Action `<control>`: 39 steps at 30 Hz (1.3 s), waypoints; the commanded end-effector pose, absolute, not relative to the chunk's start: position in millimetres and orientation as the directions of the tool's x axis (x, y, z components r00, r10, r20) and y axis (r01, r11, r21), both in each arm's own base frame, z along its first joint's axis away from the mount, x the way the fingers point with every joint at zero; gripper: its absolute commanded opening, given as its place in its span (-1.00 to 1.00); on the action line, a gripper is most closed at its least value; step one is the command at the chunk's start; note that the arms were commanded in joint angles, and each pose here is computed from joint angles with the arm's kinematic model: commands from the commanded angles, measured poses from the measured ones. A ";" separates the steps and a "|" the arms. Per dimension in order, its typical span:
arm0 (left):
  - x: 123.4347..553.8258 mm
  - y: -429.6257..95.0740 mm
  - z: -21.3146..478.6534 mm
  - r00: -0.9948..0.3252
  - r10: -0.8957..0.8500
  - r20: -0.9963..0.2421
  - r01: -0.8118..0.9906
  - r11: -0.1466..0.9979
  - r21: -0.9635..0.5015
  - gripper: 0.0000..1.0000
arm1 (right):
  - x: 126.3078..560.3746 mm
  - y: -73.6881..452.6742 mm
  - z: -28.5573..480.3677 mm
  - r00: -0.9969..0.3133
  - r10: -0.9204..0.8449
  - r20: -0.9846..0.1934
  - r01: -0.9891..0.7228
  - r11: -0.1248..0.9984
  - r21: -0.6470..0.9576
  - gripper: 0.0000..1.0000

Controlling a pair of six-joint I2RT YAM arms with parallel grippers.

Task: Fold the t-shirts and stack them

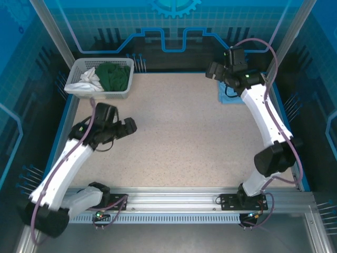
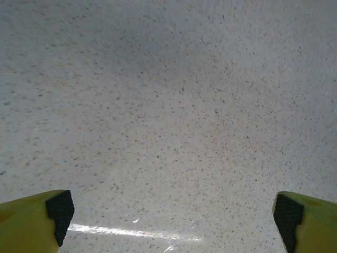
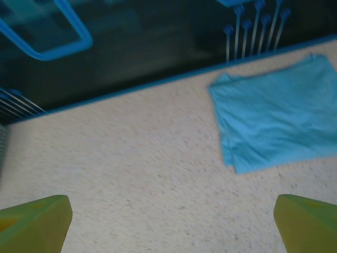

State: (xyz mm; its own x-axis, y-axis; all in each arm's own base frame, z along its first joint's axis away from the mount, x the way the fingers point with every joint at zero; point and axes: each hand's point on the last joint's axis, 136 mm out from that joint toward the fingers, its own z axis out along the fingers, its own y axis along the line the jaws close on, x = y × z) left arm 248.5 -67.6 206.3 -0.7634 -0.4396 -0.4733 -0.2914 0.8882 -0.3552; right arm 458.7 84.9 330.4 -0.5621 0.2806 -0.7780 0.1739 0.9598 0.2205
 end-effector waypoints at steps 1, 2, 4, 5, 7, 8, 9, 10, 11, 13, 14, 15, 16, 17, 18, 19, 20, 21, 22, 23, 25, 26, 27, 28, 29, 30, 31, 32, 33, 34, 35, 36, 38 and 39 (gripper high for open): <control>217.9 -36.1 195.8 -0.682 -0.489 -0.543 -0.371 0.872 -0.319 0.98 | 471.7 80.9 331.5 -0.491 0.297 -0.819 0.152 0.955 0.255 1.00; 214.9 -27.6 201.0 -0.637 -0.501 -0.586 -0.380 0.865 -0.326 0.98 | 475.6 88.3 333.2 -0.480 0.284 -0.830 0.092 0.957 0.275 1.00; 215.4 -9.6 214.0 -0.516 -0.533 -0.670 -0.414 0.840 -0.350 0.98 | 483.7 100.6 337.7 -0.422 0.235 -0.875 -0.019 0.963 0.268 0.99; 218.4 -3.2 217.3 -0.462 -0.548 -0.697 -0.430 0.826 -0.364 0.98 | 485.6 102.1 336.2 -0.399 0.222 -0.890 -0.037 0.966 0.258 1.00; 232.3 4.5 227.4 -0.355 -0.556 -0.751 -0.432 0.810 -0.396 0.98 | 483.6 97.3 326.1 -0.378 0.174 -0.909 -0.022 0.980 0.196 1.00; 239.9 8.5 234.5 -0.306 -0.549 -0.778 -0.433 0.808 -0.400 0.98 | 482.3 96.0 316.6 -0.381 0.138 -0.914 -0.024 0.987 0.160 1.00; 249.6 15.0 242.0 -0.247 -0.533 -0.809 -0.447 0.804 -0.393 0.98 | 479.7 93.9 302.4 -0.395 0.107 -0.912 -0.024 0.992 0.127 1.00; 261.1 21.4 249.7 -0.190 -0.509 -0.840 -0.460 0.802 -0.382 0.98 | 476.1 90.5 285.0 -0.422 0.090 -0.902 -0.022 0.994 0.110 1.00; 272.0 26.8 254.4 -0.154 -0.490 -0.858 -0.472 0.799 -0.371 0.98 | 471.6 87.3 266.7 -0.461 0.091 -0.883 -0.023 0.993 0.114 0.99; 301.2 39.4 257.5 -0.125 -0.508 -0.852 -0.499 0.774 -0.388 0.98 | 457.0 73.6 220.0 -0.563 0.166 -0.810 0.017 0.982 0.189 1.00; 316.3 43.1 253.2 -0.149 -0.533 -0.833 -0.502 0.767 -0.401 0.98 | 448.2 68.3 198.2 -0.607 0.208 -0.767 0.022 0.969 0.245 0.99; 333.5 46.4 248.7 -0.184 -0.555 -0.811 -0.510 0.759 -0.404 0.98 | 437.0 64.0 179.6 -0.631 0.250 -0.735 0.010 0.949 0.314 1.00; 348.5 50.9 244.6 -0.207 -0.571 -0.794 -0.532 0.747 -0.399 0.98 | 426.1 58.3 167.9 -0.624 0.276 -0.731 -0.006 0.934 0.358 0.99; 365.0 55.2 244.2 -0.215 -0.572 -0.792 -0.538 0.746 -0.393 0.98 | 412.3 49.4 157.5 -0.606 0.298 -0.737 -0.017 0.922 0.386 1.00; 378.7 57.3 246.3 -0.209 -0.563 -0.800 -0.528 0.753 -0.392 0.98 | 402.3 41.4 154.1 -0.577 0.309 -0.756 -0.026 0.918 0.395 0.99; 392.4 60.0 249.6 -0.197 -0.541 -0.817 -0.513 0.767 -0.385 0.98 | 393.8 28.2 151.5 -0.550 0.311 -0.775 0.002 0.928 0.372 1.00; 403.8 61.6 252.2 -0.196 -0.504 -0.841 -0.492 0.793 -0.360 0.98 | 386.9 15.8 145.4 -0.553 0.296 -0.779 0.055 0.946 0.321 0.99; 414.3 64.1 254.6 -0.202 -0.446 -0.872 -0.472 0.824 -0.313 0.98 | 380.4 1.3 138.8 -0.566 0.266 -0.780 0.128 0.963 0.236 1.00; 420.8 69.0 251.7 -0.201 -0.406 -0.891 -0.476 0.836 -0.273 0.98 | 375.1 -11.0 135.6 -0.572 0.237 -0.785 0.181 0.970 0.161 1.00; 425.5 73.1 248.0 -0.185 -0.380 -0.906 -0.468 0.845 -0.259 0.98 | 371.2 -17.3 136.0 -0.557 0.221 -0.801 0.201 0.971 0.128 1.00; 423.3 75.6 228.7 -0.184 -0.370 -0.911 -0.448 0.856 -0.257 0.98 | 367.4 -24.0 139.2 -0.507 0.211 -0.836 0.217 0.970 0.113 1.00; 416.9 76.4 213.8 -0.193 -0.380 -0.904 -0.457 0.851 -0.260 0.98 | 365.2 -26.3 138.2 -0.493 0.203 -0.846 0.222 0.970 0.103 1.00; 408.1 75.8 195.5 -0.212 -0.390 -0.896 -0.463 0.847 -0.259 0.98 | 363.0 -28.1 136.7 -0.479 0.194 -0.856 0.228 0.969 0.092 1.00; 399.3 73.8 179.4 -0.241 -0.392 -0.888 -0.464 0.850 -0.249 0.98 | 360.5 -29.5 135.2 -0.469 0.189 -0.863 0.234 0.969 0.085 1.00; 390.2 73.5 164.8 -0.267 -0.398 -0.878 -0.475 0.847 -0.239 0.98 | 357.2 -30.3 133.3 -0.466 0.178 -0.866 0.236 0.969 0.072 1.00; 380.6 73.3 150.2 -0.292 -0.408 -0.865 -0.488 0.842 -0.232 0.97 | 353.2 -30.8 130.0 -0.467 0.167 -0.869 0.239 0.969 0.058 1.00; 373.1 72.0 137.8 -0.317 -0.407 -0.857 -0.488 0.844 -0.221 0.98 | 350.0 -29.7 127.2 -0.467 0.155 -0.871 0.233 0.971 0.048 1.00; 368.5 69.7 129.4 -0.339 -0.403 -0.850 -0.480 0.851 -0.213 0.98 | 347.7 -27.1 123.4 -0.466 0.148 -0.872 0.221 0.974 0.047 1.00; 362.8 68.7 120.9 -0.359 -0.405 -0.841 -0.481 0.852 -0.205 0.98 | 347.0 -23.5 121.1 -0.451 0.146 -0.880 0.200 0.978 0.059 1.00; 358.7 68.5 113.3 -0.372 -0.411 -0.832 -0.487 0.850 -0.202 0.98 | 345.2 -21.3 116.6 -0.451 0.147 -0.880 0.191 0.979 0.066 1.00; 357.0 67.8 109.7 -0.373 -0.413 -0.831 -0.488 0.849 -0.203 0.98 | 343.8 -21.0 111.4 -0.461 0.153 -0.874 0.193 0.979 0.070 1.00; 357.4 66.1 107.3 -0.365 -0.412 -0.835 -0.478 0.853 -0.212 0.98 | 344.5 -20.5 107.4 -0.468 0.152 -0.871 0.191 0.979 0.068 1.00; 360.8 60.3 101.4 -0.367 -0.394 -0.843 -0.446 0.869 -0.212 0.98 | 351.6 -18.5 106.1 -0.477 0.139 -0.868 0.177 0.982 0.060 1.00; 363.7 58.4 98.6 -0.376 -0.379 -0.845 -0.432 0.879 -0.202 0.98 | 358.0 -17.0 105.7 -0.477 0.130 -0.870 0.168 0.984 0.054 1.00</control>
State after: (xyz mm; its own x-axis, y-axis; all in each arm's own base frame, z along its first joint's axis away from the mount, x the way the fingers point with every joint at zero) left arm 346.9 65.1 81.4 -0.4360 -0.4205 -0.7956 -0.5023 0.8473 -0.1726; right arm 337.2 -22.3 87.2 -0.5443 0.1678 -0.8219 0.2023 0.9771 0.0655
